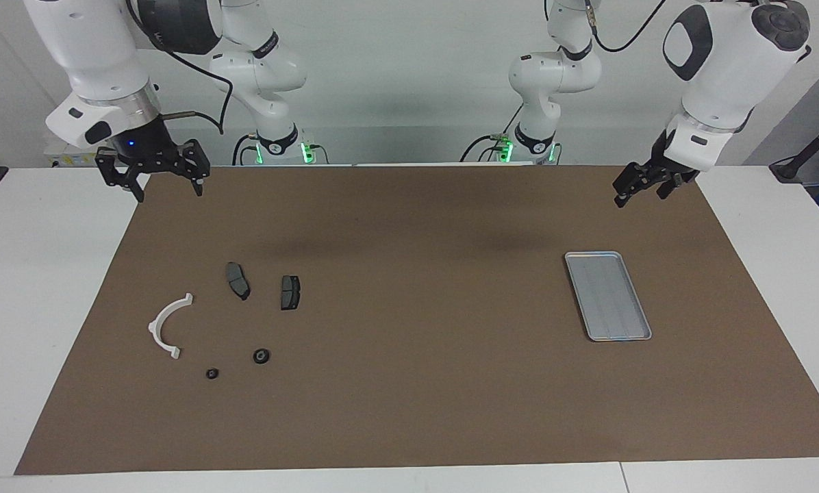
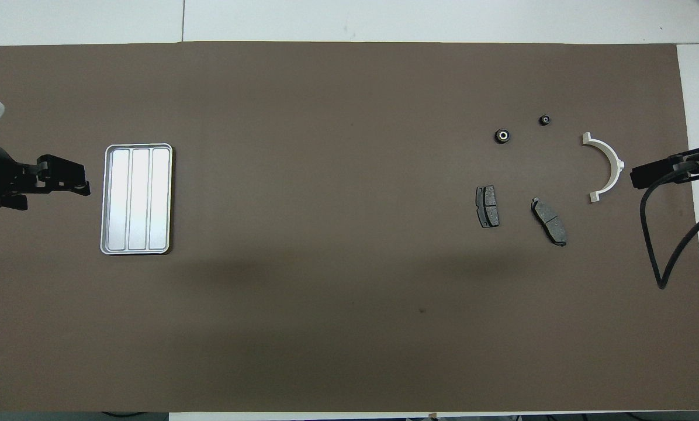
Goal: Pick bearing gear from pile to tray
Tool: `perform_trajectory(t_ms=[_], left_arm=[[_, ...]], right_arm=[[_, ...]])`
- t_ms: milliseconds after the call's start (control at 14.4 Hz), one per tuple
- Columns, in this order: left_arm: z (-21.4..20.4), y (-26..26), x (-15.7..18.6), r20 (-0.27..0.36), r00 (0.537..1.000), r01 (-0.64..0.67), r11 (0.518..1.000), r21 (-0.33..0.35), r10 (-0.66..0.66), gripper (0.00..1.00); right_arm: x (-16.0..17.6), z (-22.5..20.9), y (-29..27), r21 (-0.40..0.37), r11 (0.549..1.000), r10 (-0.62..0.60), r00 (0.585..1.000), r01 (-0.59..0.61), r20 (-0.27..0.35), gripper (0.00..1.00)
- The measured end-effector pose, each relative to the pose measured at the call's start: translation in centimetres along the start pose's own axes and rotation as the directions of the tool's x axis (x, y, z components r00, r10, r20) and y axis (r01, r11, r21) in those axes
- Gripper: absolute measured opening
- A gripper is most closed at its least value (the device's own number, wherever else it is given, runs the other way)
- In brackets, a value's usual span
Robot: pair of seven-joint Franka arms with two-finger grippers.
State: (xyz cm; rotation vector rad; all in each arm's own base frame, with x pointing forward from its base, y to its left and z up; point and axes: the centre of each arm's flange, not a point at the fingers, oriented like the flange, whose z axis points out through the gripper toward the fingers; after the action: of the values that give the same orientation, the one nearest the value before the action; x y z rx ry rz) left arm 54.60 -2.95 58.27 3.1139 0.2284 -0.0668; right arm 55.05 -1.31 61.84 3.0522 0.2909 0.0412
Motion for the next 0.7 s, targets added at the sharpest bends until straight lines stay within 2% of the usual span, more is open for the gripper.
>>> perform_trajectory(t_ms=[348, 697], left_arm=[[0.0, 0.0, 0.0, 0.000, 1.000, 0.000, 1.000, 0.000, 0.000, 1.00], [0.0, 0.0, 0.0, 0.000, 1.000, 0.000, 1.000, 0.000, 0.000, 1.00]], right_arm=[[0.1, 0.6, -0.2, -0.019, 0.998, -0.057, 0.998, 0.057, 0.017, 1.00], [1.2, 3.9, -0.2, -0.041, 0.995, -0.091, 0.996, 0.092, 0.015, 1.00]])
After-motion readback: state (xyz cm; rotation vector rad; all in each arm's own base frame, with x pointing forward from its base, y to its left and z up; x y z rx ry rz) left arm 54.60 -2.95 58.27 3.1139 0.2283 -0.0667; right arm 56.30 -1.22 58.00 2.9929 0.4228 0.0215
